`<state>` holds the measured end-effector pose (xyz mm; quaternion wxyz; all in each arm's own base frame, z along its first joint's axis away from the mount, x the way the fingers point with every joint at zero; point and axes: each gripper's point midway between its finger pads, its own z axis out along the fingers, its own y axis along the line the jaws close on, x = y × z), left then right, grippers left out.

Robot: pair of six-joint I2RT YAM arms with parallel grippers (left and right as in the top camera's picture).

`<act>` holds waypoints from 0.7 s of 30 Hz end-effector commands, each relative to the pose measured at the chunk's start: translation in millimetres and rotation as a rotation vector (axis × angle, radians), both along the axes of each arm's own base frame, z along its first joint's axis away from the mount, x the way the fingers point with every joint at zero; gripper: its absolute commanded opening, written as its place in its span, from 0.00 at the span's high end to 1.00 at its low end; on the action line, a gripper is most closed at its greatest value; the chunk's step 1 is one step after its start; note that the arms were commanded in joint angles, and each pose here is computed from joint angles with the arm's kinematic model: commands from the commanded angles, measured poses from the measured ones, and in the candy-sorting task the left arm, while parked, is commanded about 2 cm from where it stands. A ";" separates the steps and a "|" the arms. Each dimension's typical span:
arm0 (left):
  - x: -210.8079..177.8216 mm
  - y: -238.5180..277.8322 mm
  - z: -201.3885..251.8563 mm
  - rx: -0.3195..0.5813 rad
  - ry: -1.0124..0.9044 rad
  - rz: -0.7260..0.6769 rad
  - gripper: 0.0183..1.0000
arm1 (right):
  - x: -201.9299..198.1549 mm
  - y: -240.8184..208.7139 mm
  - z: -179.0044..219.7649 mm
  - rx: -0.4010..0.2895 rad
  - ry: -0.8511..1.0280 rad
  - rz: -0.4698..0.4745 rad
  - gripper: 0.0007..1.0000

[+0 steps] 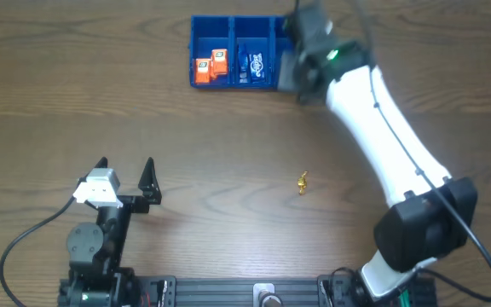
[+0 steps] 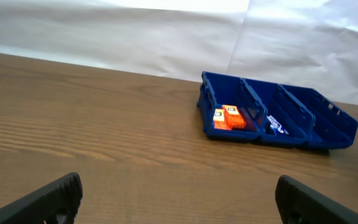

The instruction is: Sort Candies Into Trays

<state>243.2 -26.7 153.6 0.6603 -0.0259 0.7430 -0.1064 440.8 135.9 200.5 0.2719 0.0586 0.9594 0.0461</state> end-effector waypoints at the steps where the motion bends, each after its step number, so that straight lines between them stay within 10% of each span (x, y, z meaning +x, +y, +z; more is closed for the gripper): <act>1: -0.9 -1.8 -16.5 0.015 0.047 -0.014 0.00 | 61.2 -19.8 -25.9 -0.122 -0.015 0.048 0.88; 12: -0.9 -1.8 -16.5 0.015 0.047 -0.014 0.00 | 105.5 -4.5 -76.6 -0.101 -0.050 0.044 0.81; 21: -0.9 -1.8 -16.5 0.015 0.047 -0.014 0.00 | 99.9 -0.9 -53.5 -0.075 -0.086 0.057 0.49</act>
